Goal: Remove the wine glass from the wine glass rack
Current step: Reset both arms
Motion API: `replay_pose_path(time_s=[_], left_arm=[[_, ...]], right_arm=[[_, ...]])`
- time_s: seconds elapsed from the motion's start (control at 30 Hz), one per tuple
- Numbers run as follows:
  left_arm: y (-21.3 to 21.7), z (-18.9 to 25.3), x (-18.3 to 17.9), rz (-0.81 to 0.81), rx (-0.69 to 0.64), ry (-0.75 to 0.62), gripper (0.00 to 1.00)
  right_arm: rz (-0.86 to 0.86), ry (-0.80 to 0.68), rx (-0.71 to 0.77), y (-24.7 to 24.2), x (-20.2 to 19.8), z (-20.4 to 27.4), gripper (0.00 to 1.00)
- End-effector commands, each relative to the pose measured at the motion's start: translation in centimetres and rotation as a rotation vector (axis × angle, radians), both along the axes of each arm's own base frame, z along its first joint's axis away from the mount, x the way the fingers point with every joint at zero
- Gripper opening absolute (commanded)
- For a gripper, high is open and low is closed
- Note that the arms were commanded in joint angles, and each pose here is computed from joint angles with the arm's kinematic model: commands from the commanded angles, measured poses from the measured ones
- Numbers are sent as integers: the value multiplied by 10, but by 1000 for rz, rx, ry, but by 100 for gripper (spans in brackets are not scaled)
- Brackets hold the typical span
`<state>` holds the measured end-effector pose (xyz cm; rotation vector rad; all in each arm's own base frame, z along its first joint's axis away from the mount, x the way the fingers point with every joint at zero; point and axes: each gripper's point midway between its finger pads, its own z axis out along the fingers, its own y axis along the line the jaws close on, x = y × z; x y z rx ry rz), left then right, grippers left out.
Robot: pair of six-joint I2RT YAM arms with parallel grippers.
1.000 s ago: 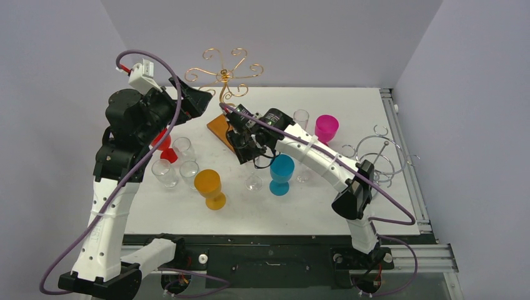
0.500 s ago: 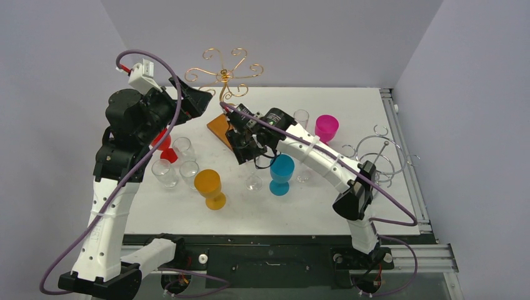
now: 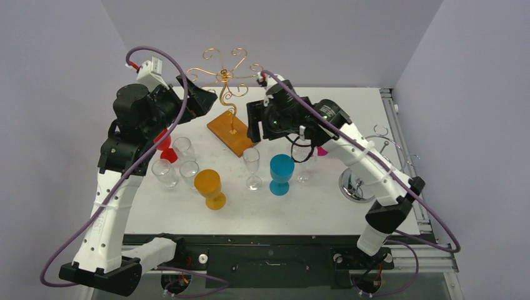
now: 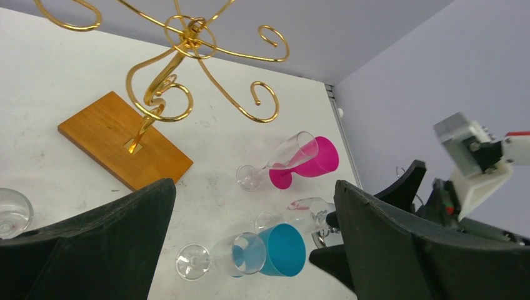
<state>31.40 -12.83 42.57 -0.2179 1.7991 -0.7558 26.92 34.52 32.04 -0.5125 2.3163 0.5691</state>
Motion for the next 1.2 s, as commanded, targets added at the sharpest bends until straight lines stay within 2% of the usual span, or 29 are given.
replay_pose_path(time_s=[0.0,0.3,0.47,0.8,1.17], left_arm=[[-15,29,-6,-50,18,-80,96],[-72,27,-12,-135,124,-85,96],[-108,18,-14,-170,217,-88,96],[-114,3,3,-82,303,-41,96],[-107,15,1,-77,300,-102,96]], right_arm=[[-116,-121,178,-36,18,57,65],[-410,-323,415,-143,42,108,75],[-529,-411,521,-190,34,121,78],[-586,-488,542,-219,13,129,79],[-585,-526,564,-222,10,135,80]])
